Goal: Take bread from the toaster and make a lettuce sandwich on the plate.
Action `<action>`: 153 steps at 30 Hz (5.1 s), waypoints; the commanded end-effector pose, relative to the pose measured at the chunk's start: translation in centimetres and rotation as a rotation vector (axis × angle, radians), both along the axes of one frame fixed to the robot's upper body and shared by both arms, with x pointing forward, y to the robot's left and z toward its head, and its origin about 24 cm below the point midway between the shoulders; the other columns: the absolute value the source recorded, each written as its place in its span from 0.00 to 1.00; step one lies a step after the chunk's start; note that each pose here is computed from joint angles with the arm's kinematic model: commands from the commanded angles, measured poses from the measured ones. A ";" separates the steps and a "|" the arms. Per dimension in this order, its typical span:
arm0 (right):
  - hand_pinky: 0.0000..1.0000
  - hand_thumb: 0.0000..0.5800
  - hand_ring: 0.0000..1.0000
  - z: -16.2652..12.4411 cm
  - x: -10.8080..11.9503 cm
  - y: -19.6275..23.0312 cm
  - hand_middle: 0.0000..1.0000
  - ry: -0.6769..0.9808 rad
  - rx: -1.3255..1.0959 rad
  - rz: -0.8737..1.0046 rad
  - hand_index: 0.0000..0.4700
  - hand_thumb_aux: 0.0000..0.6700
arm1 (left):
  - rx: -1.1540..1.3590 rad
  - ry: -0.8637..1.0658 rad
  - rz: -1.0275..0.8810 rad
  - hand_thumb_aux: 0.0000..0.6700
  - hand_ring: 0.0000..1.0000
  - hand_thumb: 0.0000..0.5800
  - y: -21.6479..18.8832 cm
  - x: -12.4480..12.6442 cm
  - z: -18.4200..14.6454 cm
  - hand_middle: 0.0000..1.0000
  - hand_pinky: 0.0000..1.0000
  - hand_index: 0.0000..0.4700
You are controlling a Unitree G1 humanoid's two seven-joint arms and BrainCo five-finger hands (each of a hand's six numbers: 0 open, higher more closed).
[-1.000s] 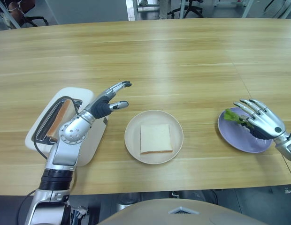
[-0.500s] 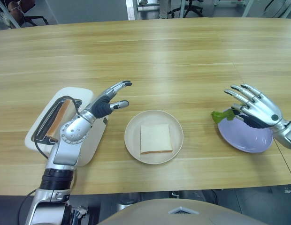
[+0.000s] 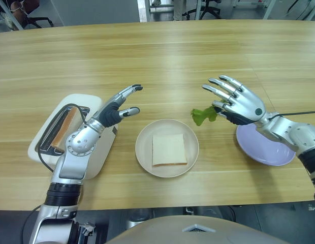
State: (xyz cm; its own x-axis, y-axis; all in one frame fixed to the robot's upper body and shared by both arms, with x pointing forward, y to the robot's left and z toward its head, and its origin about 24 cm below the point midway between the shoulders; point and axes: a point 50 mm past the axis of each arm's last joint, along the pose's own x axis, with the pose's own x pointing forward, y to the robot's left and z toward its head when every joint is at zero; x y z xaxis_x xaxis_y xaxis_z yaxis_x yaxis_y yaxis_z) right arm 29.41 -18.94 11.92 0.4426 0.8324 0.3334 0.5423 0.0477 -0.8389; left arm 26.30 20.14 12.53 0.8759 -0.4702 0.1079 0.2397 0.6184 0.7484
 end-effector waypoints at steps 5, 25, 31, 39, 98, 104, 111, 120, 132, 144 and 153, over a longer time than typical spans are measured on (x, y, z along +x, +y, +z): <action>0.00 1.00 0.00 -2.5 0.4 5.9 0.00 0.074 0.035 0.158 0.98 1.00 | -0.010 -0.010 0.018 0.00 0.00 0.00 -0.1 0.2 0.2 0.00 0.00 0.00; 0.00 1.00 0.00 -4.7 2.4 12.4 0.00 0.107 0.191 0.201 0.98 1.00 | -0.034 -0.011 0.024 0.00 0.00 0.00 -0.3 0.2 0.2 0.00 0.00 0.00; 0.00 1.00 0.00 -6.6 1.8 12.9 0.00 0.157 0.193 0.187 0.98 1.00 | -0.037 -0.008 0.020 0.00 0.00 0.00 -0.4 0.1 0.0 0.00 0.00 0.00; 0.00 1.00 0.00 -10.9 -1.1 12.6 0.00 0.300 0.132 0.211 0.98 1.00 | -0.037 0.001 0.009 0.00 0.00 0.00 -0.7 0.1 -0.2 0.00 0.00 0.00; 0.00 0.00 0.00 -9.6 -4.8 8.3 0.00 0.303 0.096 0.296 0.00 0.00 | -0.038 -0.075 0.000 0.00 0.00 0.00 -0.5 -0.5 1.7 0.00 0.00 0.00; 0.00 0.00 0.00 -7.5 -5.1 6.0 0.00 0.257 0.123 0.213 0.00 0.00 | -0.068 -0.253 0.044 0.00 0.00 0.00 0.3 -2.6 6.0 0.00 0.00 0.00; 0.00 0.00 0.00 -5.1 -5.7 3.2 0.00 0.207 0.169 0.068 0.00 0.00 | 0.167 -0.376 0.327 0.00 0.00 0.00 6.2 -4.9 10.7 0.00 0.00 0.00; 0.00 0.00 0.00 -5.2 -6.7 0.3 0.00 0.226 0.207 -0.086 0.00 0.00 | 0.537 -0.157 0.537 0.00 0.00 0.00 10.9 -4.7 8.7 0.00 0.00 0.00; 0.00 0.00 0.00 -5.5 -6.2 1.2 0.00 0.232 0.202 -0.054 0.00 0.00 | 0.710 0.220 0.508 0.00 0.00 0.00 12.2 -6.7 3.3 0.00 0.00 0.00; 0.00 0.00 0.00 -5.8 -6.1 1.4 0.00 0.241 0.199 -0.045 0.00 0.00 | 0.711 0.234 0.476 0.95 0.00 1.00 11.8 -7.2 3.6 0.00 0.00 0.92; 0.00 0.00 0.00 -5.9 -6.1 1.5 0.00 0.246 0.192 -0.042 0.00 0.00 | 0.649 0.132 0.469 1.00 0.00 1.00 11.2 -6.7 5.0 0.00 0.00 0.98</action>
